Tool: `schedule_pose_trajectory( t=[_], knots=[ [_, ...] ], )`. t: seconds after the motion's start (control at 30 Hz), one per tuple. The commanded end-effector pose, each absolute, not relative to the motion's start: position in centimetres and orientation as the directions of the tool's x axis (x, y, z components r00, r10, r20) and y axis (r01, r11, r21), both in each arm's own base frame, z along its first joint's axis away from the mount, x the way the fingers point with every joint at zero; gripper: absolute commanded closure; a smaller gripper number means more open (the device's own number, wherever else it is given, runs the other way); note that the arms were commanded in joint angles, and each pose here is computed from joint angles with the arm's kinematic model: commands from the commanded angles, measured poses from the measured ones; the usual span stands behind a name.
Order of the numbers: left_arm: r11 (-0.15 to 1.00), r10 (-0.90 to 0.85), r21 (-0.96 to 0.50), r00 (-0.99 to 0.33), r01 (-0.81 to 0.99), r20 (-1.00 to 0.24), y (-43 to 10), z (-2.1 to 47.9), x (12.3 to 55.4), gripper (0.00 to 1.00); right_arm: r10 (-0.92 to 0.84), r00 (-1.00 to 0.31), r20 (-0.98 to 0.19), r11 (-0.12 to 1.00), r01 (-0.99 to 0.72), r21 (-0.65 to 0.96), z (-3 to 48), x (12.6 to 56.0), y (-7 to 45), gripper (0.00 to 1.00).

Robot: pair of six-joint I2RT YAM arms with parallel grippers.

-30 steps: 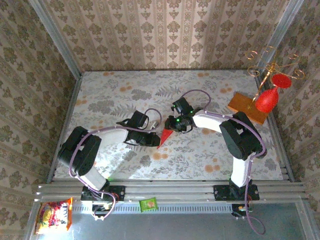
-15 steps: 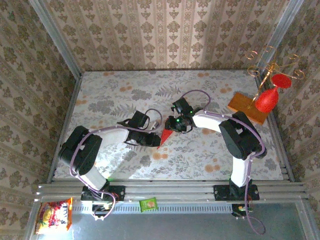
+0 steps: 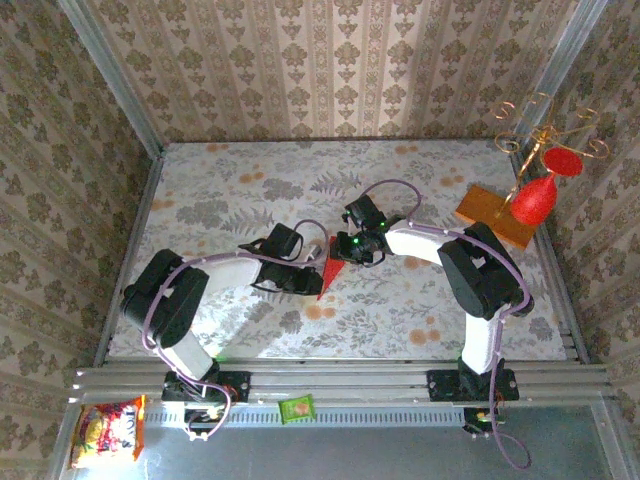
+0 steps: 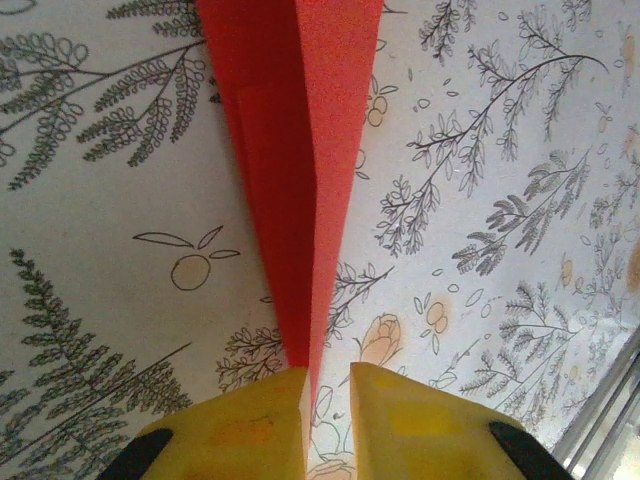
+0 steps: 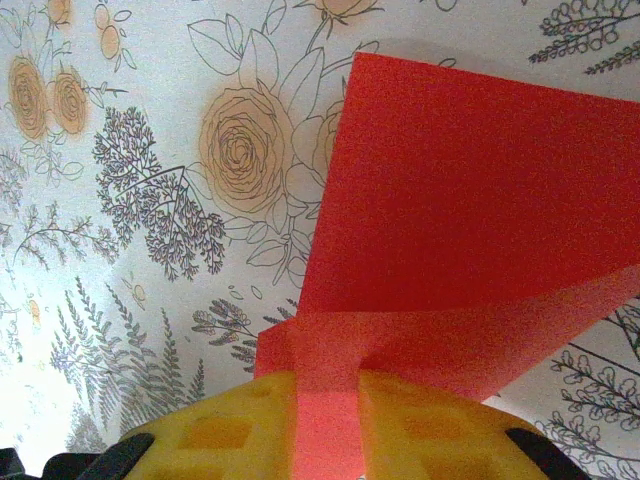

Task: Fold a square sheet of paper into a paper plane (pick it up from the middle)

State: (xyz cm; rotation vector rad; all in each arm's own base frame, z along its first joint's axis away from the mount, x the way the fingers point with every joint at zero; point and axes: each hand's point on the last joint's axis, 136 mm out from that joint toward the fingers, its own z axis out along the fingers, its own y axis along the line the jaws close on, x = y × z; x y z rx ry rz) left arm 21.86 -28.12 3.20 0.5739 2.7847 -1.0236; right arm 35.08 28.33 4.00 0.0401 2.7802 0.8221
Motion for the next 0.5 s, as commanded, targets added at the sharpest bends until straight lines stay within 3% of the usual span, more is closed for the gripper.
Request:
schedule_pose_trajectory(
  t=[0.0,0.27,0.47],
  knots=[
    [0.693,0.316,-0.600,-0.916,0.400,-0.246,-28.57,3.37,22.18,0.82,0.077,-0.974,-0.214,0.837,-0.054,0.544,3.68,35.14,28.55,0.75],
    [0.690,0.322,-0.603,-0.916,0.399,-0.238,-28.72,3.25,21.94,0.85,0.077,-0.974,-0.214,0.838,-0.053,0.543,3.59,35.13,28.54,0.76],
    [0.700,0.315,-0.586,-0.914,0.407,-0.258,-28.56,3.68,22.34,0.78,0.078,-0.973,-0.215,0.836,-0.053,0.545,3.65,35.14,28.55,0.76]
  ],
)
